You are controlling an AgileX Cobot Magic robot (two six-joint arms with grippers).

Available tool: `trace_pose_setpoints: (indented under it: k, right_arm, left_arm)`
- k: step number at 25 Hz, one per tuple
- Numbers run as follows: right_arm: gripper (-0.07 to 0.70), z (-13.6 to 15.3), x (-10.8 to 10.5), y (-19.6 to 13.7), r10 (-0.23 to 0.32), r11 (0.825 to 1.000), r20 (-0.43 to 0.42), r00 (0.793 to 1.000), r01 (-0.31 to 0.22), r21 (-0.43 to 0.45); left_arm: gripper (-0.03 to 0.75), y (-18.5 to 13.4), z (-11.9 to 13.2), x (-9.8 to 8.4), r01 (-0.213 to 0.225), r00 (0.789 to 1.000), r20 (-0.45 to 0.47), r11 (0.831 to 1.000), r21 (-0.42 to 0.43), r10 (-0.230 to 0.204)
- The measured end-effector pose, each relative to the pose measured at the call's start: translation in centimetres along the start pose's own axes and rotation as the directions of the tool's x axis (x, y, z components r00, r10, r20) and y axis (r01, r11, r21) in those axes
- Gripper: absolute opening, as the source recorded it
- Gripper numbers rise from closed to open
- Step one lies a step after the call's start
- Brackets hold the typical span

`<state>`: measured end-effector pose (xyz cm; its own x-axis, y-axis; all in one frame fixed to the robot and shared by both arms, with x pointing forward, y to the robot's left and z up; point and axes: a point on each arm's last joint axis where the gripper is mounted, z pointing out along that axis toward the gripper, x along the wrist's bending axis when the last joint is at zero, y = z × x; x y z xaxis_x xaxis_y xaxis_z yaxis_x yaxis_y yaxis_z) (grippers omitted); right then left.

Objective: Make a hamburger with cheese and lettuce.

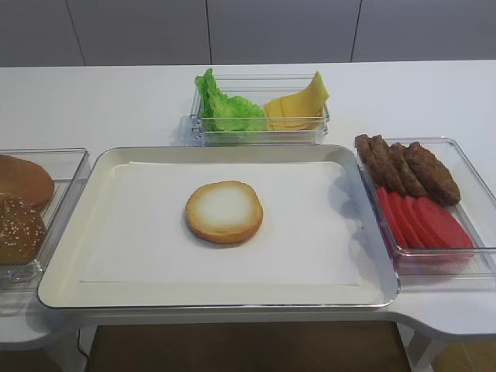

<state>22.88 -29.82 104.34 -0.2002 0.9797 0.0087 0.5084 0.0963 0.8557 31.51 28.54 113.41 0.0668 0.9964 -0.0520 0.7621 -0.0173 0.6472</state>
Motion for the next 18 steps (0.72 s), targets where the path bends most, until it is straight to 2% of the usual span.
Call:
trace_pose_setpoints:
  k: [8,13,18]
  right_arm:
    - [0.299,0.0,0.0,0.0,0.000,1.000,0.000,1.000,0.000,0.000]
    - [0.299,0.0,0.0,0.0,0.000,1.000,0.000,1.000,0.000,0.000]
    - [0.299,0.0,0.0,0.0,0.000,1.000,0.000,1.000,0.000,0.000]
  left_arm:
    - [0.396,-3.4,1.1,1.7,0.068,0.993,-0.095,0.998,0.011,-0.067]
    - [0.396,-5.8,0.9,1.7,0.057,0.998,-0.034,0.998,-0.003,-0.057]
    - [0.396,-7.8,0.0,2.0,0.058,0.998,0.023,0.995,-0.083,-0.056]
